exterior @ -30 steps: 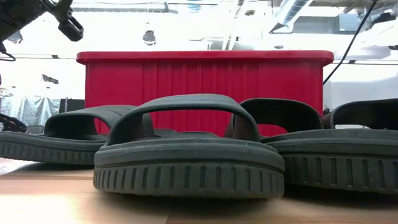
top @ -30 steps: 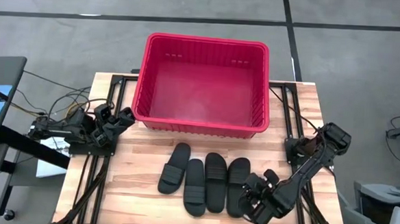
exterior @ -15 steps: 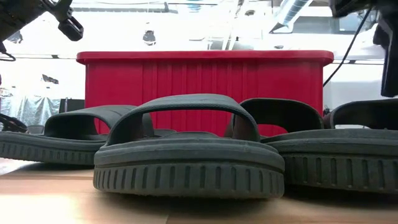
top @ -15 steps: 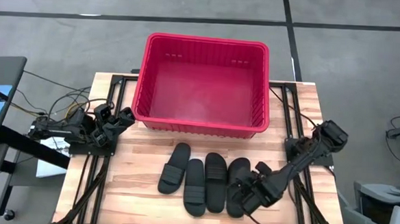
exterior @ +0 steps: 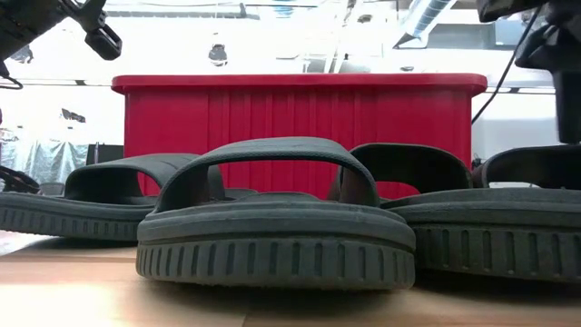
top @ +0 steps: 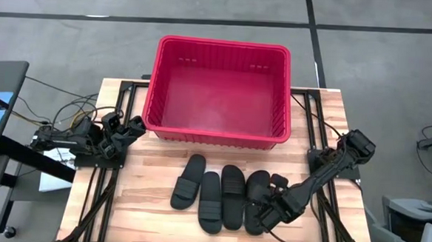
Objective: Pick and place slides into bin
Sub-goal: Put the black slide into the red bin
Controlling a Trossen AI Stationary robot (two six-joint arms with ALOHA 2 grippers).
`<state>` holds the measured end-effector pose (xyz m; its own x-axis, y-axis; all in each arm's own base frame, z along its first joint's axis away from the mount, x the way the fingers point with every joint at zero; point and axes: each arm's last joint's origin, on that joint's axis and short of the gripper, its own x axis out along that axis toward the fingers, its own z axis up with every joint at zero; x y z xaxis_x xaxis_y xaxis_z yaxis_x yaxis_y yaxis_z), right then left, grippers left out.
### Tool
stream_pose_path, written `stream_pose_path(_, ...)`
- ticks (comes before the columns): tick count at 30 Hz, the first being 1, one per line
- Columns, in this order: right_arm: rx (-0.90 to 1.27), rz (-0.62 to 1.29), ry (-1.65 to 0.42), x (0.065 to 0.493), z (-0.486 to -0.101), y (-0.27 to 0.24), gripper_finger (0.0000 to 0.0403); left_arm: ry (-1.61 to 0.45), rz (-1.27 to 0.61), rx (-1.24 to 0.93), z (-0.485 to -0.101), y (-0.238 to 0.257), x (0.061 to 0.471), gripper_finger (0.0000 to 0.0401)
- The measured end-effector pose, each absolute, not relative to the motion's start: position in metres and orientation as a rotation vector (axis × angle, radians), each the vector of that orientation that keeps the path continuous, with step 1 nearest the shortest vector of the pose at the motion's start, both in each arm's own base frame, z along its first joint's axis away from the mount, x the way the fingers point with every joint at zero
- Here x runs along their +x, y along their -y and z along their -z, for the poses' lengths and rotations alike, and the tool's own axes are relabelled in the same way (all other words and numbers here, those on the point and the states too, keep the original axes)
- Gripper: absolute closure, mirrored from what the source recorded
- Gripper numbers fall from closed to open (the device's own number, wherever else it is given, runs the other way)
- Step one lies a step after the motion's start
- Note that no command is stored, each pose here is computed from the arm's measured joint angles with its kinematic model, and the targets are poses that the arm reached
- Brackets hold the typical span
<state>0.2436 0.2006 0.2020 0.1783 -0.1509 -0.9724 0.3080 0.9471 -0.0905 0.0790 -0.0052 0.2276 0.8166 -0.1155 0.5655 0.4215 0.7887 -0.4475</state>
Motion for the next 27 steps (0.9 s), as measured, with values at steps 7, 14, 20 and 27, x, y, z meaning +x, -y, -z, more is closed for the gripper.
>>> stream_pose_path(7, 0.029, 0.282, -1.402, 0.25, -0.183, -0.204, 0.0285, 0.545, 0.29, -0.555, -0.227, 0.005, 0.079, 0.0218)
stream_pose_path(14, 0.021, 0.338, -1.449, 0.262, -0.161, -0.199, 0.0285, 0.523, 0.277, -0.559, -0.225, 0.005, 0.081, 0.0218)
stream_pose_path(20, 0.055, 0.359, -1.494, 0.269, -0.163, -0.194, 0.0285, 0.491, 0.268, -0.561, -0.222, 0.005, 0.082, 0.0218)
stream_pose_path(27, 0.047, 0.357, -1.5, 0.274, -0.186, -0.197, 0.0285, 0.478, 0.264, -0.562, -0.221, 0.005, 0.083, 0.0218)
